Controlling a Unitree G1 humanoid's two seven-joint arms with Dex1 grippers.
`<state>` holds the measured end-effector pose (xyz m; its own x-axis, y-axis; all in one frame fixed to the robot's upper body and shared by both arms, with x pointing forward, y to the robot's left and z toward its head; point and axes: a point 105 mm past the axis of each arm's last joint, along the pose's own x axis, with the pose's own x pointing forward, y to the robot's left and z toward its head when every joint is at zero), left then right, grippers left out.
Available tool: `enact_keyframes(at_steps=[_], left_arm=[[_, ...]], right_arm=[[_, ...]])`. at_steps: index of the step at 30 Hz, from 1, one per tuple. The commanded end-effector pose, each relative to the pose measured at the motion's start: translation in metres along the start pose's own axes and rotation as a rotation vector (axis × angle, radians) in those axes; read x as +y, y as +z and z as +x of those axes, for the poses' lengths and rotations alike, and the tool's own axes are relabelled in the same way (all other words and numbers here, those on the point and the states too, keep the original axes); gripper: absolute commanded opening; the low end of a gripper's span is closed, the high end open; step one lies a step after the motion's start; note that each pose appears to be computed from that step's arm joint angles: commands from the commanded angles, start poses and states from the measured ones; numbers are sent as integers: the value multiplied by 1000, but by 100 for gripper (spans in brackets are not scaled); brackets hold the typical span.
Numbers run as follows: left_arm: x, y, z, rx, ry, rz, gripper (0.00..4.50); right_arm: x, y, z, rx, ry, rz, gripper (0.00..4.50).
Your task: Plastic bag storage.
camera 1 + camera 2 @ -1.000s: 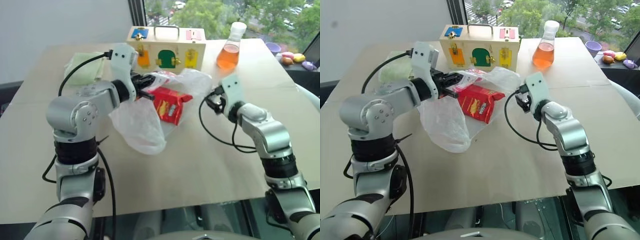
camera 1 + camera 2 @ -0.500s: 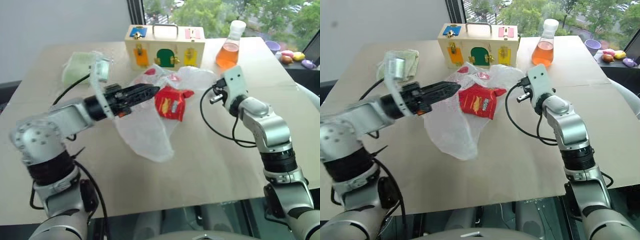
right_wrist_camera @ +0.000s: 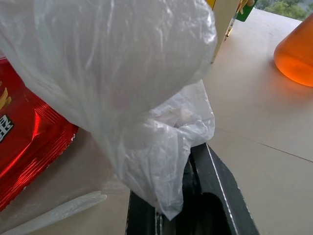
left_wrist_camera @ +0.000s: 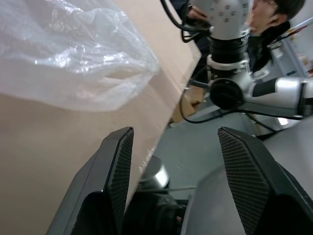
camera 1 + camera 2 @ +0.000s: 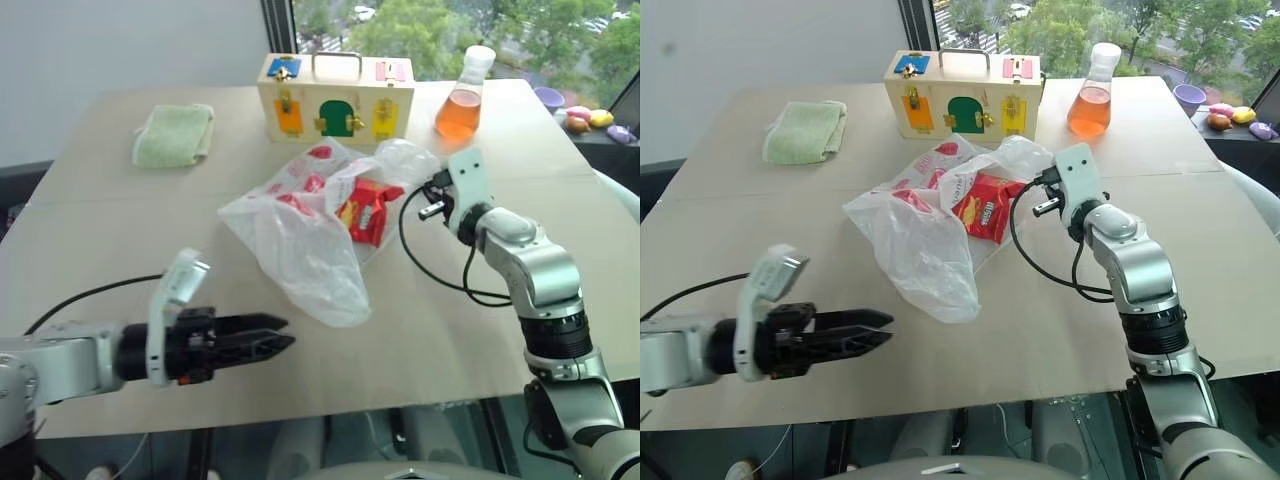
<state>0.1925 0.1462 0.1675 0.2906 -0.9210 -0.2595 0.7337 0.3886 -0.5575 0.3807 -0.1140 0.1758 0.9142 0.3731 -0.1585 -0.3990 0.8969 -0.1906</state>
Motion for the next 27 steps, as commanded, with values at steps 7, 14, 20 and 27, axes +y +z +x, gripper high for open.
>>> enact_keyframes(at_steps=[7,14,20,27], left_arm=[[19,23,71,-64,-1,-56,288],[24,49,105,-239,7,-277,164],[-8,119,47,-661,-261,-305,17],[-26,275,-91,-1144,-246,-60,17]], right_arm=[[2,18,-5,-44,-25,-30,0],[2,23,-7,-49,-35,-36,0],[-8,63,-13,-201,-1,120,0],[-53,215,-45,-541,69,197,0]])
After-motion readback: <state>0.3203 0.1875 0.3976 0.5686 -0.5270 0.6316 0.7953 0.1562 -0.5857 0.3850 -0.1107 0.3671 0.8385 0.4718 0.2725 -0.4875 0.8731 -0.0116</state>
